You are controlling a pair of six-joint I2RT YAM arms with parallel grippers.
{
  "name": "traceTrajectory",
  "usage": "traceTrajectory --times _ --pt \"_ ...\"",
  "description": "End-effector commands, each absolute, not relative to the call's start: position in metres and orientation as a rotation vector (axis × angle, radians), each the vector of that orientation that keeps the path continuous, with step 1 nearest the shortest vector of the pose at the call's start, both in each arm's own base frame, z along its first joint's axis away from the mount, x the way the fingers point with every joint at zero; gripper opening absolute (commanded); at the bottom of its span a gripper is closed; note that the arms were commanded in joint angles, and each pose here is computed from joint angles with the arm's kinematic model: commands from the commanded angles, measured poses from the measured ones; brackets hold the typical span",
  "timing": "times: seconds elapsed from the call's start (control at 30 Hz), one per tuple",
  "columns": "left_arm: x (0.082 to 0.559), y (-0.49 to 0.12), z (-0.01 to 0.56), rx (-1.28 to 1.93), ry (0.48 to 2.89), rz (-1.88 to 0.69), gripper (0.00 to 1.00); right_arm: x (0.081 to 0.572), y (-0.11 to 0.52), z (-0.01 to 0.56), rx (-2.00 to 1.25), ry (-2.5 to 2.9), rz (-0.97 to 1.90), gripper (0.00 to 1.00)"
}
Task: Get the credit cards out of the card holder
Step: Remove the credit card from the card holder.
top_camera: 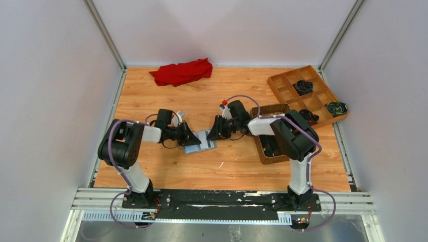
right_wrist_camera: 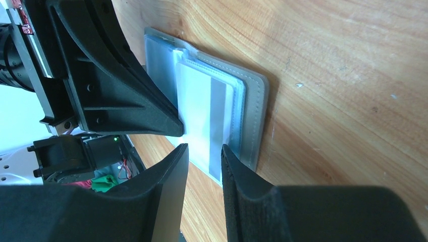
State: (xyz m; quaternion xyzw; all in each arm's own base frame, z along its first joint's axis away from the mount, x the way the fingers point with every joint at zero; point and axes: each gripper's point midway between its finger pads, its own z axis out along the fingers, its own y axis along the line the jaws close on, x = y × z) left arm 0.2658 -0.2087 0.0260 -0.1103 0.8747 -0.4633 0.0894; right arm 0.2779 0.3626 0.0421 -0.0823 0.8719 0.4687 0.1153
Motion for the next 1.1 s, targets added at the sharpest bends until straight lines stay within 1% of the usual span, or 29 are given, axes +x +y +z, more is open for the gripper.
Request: traceTrajectory --times 0.0,0.17,0.63,0.77,1.07 --pt "0.264 -0.194 0.023 -0.408 2.583 -1.351 0.00 0.269 0.354 0.013 -0.210 2.655 1.287 0.35" --pt "0.262 -0.183 0.024 -0.451 2.562 -1.325 0.00 0.269 0.350 0.009 -0.192 2.666 1.280 0.35" --pt "0.245 -0.181 0.020 -0.463 2.577 -1.333 0.00 0.272 0.343 0.008 -0.151 2.664 1.282 0.35" --pt "0.239 -0.180 0.016 -0.453 2.593 -1.339 0.00 0.275 0.344 0.017 -0.152 2.633 1.318 0.35" --pt "0.241 -0.181 0.016 -0.451 2.595 -1.337 0.00 0.283 0.355 0.057 -0.200 2.519 1.392 0.35"
